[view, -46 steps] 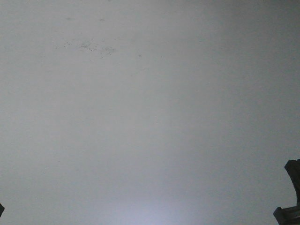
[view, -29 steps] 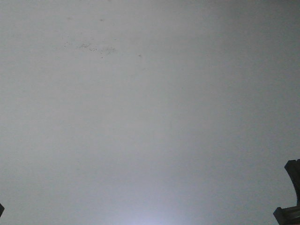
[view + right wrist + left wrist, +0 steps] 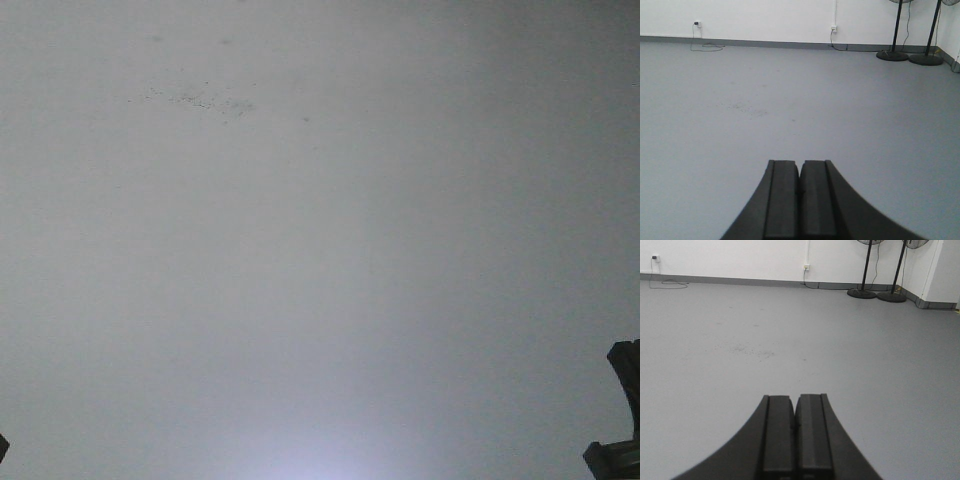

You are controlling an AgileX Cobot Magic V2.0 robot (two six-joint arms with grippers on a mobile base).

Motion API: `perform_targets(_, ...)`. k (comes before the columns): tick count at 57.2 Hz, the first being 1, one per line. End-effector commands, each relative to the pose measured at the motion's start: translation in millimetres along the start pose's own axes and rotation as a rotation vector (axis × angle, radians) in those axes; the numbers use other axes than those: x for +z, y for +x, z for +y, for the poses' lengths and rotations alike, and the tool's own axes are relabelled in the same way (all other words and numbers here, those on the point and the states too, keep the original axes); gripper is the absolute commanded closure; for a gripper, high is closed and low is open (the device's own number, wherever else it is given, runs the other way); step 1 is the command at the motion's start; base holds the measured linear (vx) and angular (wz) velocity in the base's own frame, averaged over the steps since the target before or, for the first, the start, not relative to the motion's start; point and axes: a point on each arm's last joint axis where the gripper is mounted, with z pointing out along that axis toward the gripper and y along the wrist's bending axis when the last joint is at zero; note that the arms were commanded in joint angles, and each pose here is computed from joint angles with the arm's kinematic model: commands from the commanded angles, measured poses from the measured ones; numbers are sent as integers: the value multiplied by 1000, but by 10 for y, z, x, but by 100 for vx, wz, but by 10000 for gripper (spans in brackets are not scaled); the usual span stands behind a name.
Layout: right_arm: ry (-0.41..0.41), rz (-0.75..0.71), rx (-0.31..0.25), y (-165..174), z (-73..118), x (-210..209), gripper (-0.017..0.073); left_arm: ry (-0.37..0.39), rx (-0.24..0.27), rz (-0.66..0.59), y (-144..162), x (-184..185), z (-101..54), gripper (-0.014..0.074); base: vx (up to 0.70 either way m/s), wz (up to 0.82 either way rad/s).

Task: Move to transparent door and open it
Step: 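Drive the base toward the white-framed glass sliding door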

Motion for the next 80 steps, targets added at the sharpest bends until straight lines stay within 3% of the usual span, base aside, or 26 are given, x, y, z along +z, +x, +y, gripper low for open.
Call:
perform_targets(1, 3, -86, -1, -36, -3, -1, 567, 2, -5, -63, 19, 12, 7, 599, 4, 8)
perform_targets(39, 4, -86, -1, -36, -3, -1, 567, 2, -5, -63, 19, 12, 7, 599, 12, 9)
perform_targets(80, 4, -85, -1, -35, -3, -1, 567, 2, -5, -63, 19, 12, 7, 599, 33, 47)
